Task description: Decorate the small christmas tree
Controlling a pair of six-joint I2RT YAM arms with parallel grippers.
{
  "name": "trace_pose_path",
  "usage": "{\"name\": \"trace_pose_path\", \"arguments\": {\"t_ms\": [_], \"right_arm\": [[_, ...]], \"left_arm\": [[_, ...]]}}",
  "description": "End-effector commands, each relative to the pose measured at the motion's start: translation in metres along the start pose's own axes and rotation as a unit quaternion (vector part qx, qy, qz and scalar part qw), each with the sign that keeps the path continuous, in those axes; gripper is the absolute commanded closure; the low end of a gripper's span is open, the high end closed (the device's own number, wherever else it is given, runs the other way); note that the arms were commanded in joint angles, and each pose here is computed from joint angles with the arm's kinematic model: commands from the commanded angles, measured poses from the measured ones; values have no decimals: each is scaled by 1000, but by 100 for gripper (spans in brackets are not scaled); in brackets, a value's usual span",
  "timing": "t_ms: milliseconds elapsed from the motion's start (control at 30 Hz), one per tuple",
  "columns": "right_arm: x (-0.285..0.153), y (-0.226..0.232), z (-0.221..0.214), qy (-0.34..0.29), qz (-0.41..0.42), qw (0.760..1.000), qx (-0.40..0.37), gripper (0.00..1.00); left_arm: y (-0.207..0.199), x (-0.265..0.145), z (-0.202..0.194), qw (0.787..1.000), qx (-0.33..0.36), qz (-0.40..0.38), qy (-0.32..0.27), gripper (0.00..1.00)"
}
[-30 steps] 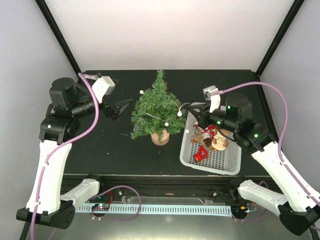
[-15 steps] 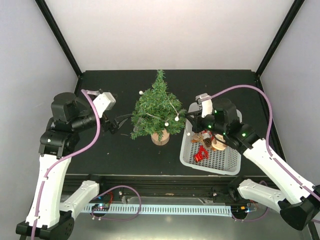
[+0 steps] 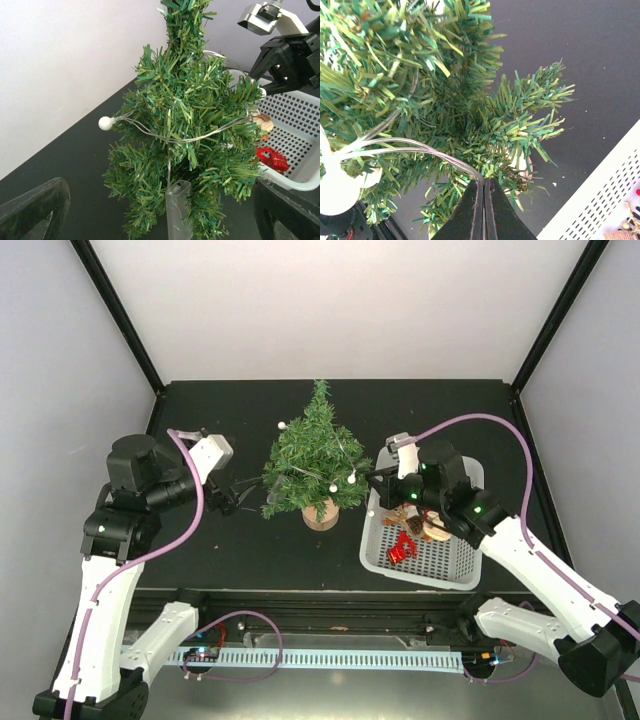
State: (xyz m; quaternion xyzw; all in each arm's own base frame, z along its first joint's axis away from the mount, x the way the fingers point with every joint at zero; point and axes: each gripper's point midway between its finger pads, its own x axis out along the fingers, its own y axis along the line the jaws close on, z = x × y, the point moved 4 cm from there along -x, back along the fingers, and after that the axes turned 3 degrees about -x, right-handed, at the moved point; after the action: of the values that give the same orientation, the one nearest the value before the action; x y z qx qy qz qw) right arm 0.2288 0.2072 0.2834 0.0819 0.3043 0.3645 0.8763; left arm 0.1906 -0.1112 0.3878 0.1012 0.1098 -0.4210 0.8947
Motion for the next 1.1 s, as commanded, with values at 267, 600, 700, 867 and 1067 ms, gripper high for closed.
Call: {"name": "trace_pose_path", "arguments": {"t_ms": [267,600,700,867,1067], "right_arm": [[7,19,-14,2,45,999,7,98],[-3,37,-10,-1,73,997,-2,99],[-16,49,3,-12,98,995,-7,99],[-37,70,29,-35,139,990,-6,99],[-39,80,43,-46,163,985,16,99]], "left_arm": [[-5,-7,-4,1000,6,-3,30,1],[-23,-13,-8,999,9,-42,15,1],[-33,-13,-3,996,12,-83,3,1],[-42,2,0,989,10,-145,5,1],[-64,31,-14,975,22,-223,17,1]]}}
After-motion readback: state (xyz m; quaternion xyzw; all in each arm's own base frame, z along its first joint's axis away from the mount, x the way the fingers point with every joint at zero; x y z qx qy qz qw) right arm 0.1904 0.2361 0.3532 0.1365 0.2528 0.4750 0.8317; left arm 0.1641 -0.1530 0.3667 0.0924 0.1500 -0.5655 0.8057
